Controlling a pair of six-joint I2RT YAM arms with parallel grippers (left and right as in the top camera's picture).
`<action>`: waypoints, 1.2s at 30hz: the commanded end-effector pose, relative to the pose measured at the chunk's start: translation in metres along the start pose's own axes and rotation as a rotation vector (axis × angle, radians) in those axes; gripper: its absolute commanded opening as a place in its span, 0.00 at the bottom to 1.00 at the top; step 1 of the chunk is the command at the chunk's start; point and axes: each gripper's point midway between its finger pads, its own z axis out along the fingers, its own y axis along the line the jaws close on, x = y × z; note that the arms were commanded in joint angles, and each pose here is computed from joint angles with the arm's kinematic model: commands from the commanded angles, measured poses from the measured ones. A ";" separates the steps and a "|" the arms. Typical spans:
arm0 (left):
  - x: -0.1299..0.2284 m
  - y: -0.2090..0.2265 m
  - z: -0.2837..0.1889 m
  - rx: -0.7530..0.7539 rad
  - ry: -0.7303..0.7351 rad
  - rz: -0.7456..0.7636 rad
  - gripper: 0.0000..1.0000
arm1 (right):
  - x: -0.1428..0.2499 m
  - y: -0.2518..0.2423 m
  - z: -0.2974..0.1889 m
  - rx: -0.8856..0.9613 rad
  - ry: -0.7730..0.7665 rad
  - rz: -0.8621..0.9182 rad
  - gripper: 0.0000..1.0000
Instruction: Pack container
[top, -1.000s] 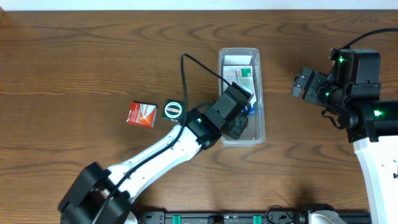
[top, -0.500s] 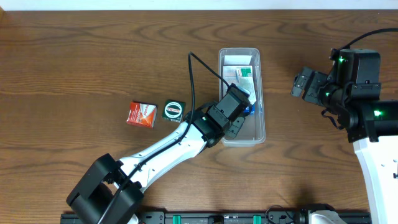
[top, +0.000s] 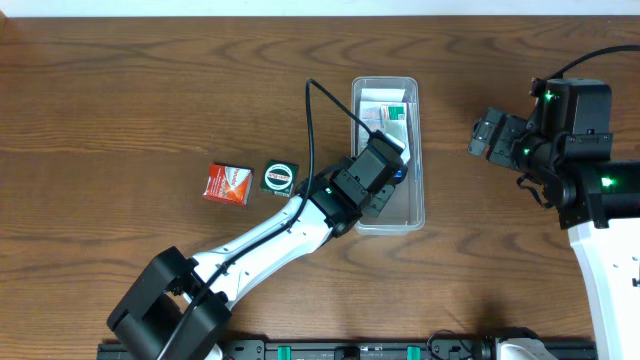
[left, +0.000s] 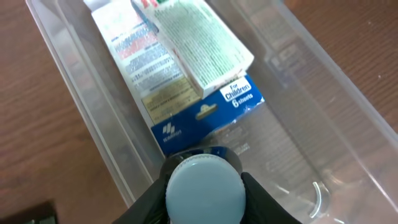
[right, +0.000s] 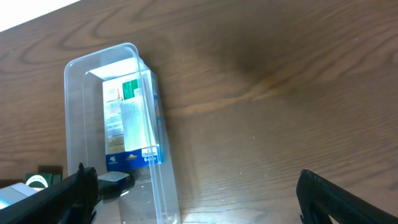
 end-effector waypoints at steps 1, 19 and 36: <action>-0.019 0.003 -0.004 -0.023 -0.049 0.009 0.36 | -0.005 0.000 -0.005 -0.006 -0.017 0.011 0.99; -0.038 0.003 -0.028 -0.012 -0.112 -0.003 0.57 | -0.005 0.000 -0.005 -0.006 -0.017 0.011 0.99; 0.022 0.172 -0.161 -0.391 0.009 -0.359 0.90 | -0.005 0.000 -0.005 -0.006 -0.017 0.011 0.99</action>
